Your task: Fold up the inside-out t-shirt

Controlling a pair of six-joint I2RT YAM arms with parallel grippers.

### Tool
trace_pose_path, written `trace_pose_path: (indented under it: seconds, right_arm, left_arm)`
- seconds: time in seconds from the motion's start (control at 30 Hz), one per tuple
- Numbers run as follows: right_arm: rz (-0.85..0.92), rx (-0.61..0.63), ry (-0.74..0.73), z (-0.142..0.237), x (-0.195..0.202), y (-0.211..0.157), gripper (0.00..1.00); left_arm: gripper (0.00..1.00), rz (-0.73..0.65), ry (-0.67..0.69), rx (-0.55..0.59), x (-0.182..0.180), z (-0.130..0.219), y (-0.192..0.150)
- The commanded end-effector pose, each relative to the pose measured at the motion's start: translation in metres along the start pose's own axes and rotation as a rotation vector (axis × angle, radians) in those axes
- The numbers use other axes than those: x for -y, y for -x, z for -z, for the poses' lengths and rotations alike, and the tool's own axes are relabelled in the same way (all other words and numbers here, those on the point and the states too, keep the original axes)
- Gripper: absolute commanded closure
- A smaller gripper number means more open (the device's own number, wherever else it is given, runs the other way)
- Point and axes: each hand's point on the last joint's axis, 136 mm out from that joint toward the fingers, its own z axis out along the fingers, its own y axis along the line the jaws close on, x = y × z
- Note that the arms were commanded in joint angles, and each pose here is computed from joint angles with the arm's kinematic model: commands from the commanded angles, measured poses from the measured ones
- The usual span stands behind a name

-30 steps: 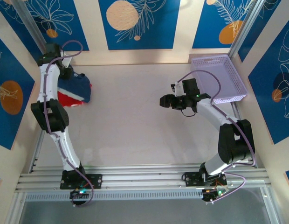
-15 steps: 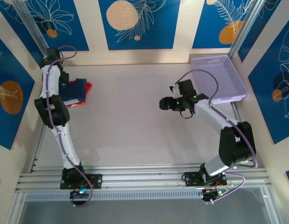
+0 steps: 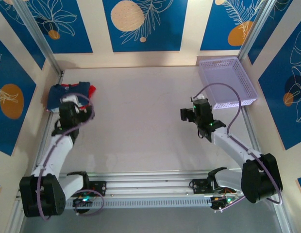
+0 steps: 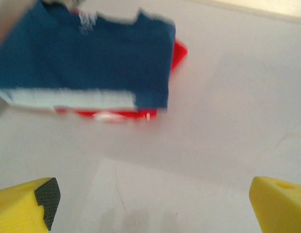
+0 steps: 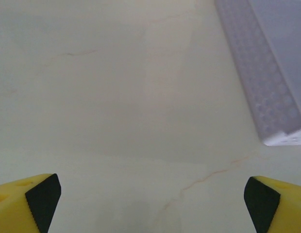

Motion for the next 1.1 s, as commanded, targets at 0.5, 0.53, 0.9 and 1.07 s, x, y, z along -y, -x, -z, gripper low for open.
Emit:
trace_pose_path:
  seconds: [0.5,0.53,0.9,1.07]
  right_arm:
    - [-0.123,0.324,0.131,-0.04,0.033,0.003,0.01]
    - [-0.127,0.321,0.132,-0.046,0.033,-0.005,0.01]
    - [-0.15,0.241,0.2,-0.064,0.031,-0.008,0.01]
    - [-0.149,0.242,0.2,-0.064,0.031,-0.009,0.01]
  left_arm:
    - [0.01,-0.261,-0.11,0.21,0.053,-0.073,-0.023]
    - [0.0,-0.259,-0.119,0.212,0.054,-0.073,-0.025]
    - [0.0,-0.268,-0.14,0.223,0.056,-0.074,-0.028]
    - [0.0,-0.268,-0.139,0.223,0.056,-0.074,-0.028]
